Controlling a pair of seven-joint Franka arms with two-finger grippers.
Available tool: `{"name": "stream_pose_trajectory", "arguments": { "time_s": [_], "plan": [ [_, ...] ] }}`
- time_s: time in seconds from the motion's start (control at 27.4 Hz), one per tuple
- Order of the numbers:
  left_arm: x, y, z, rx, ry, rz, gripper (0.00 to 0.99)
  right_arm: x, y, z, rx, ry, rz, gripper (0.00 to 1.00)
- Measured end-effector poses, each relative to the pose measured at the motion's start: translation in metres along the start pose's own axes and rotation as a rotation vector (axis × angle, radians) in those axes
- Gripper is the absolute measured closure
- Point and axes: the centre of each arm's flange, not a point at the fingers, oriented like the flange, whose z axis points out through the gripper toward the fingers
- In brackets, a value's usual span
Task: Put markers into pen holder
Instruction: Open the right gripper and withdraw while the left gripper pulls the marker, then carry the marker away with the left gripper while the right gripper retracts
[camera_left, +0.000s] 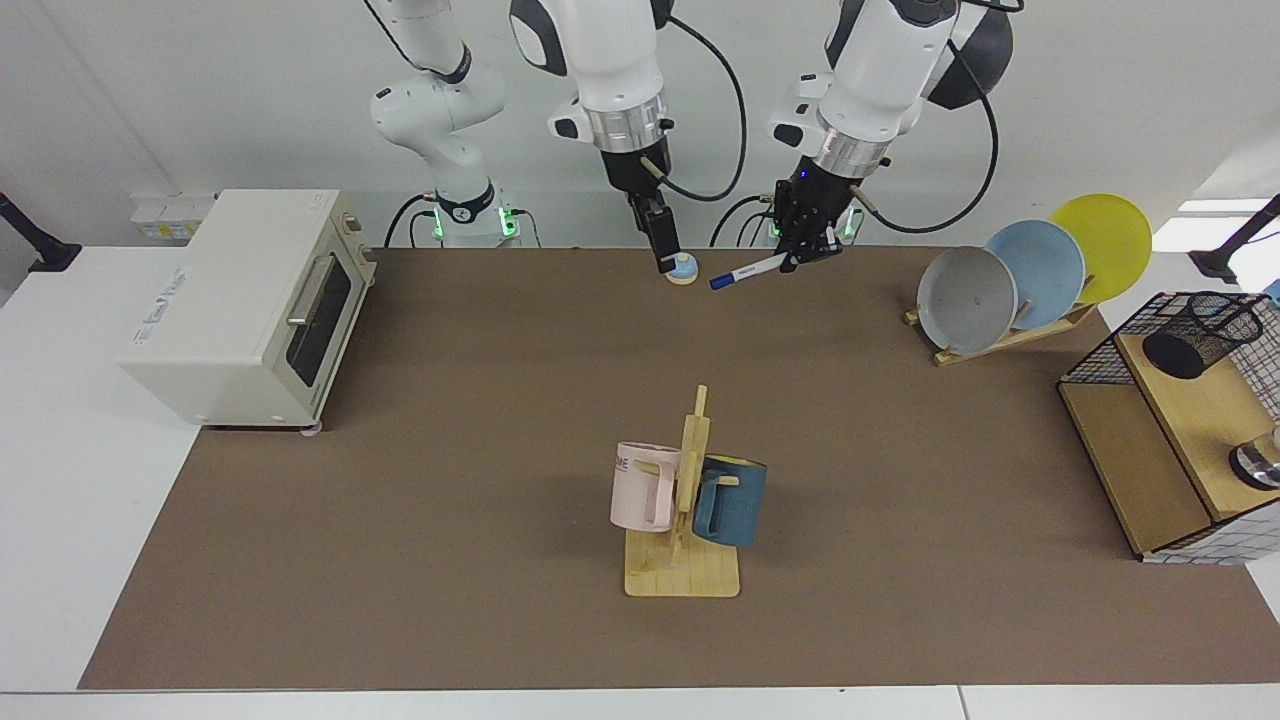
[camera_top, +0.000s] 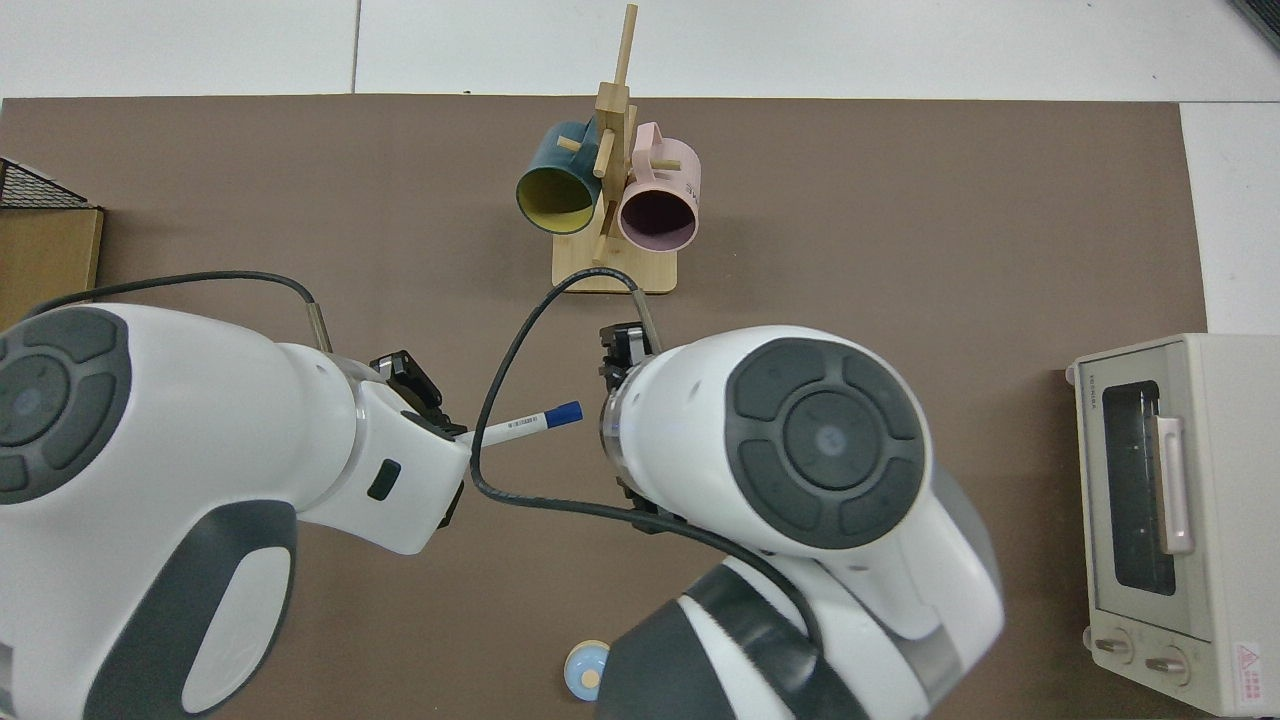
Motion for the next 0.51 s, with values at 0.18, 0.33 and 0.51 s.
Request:
{"name": "stream_pose_trajectory", "arguments": {
  "time_s": [0.18, 0.33, 0.51],
  "plan": [
    [-0.018, -0.003, -0.006, 0.011, -0.068, -0.080, 0.811, 0.050, 0.018, -0.033, -0.042, 0.014, -0.244, 0.00],
    [-0.033, -0.007, -0.014, 0.041, -0.143, -0.166, 0.811, 0.081, 0.025, -0.043, -0.068, 0.012, -0.399, 0.00],
    [-0.054, -0.014, -0.031, 0.063, -0.204, -0.281, 0.811, 0.111, 0.030, -0.051, -0.073, 0.011, -0.585, 0.00]
  ]
}}
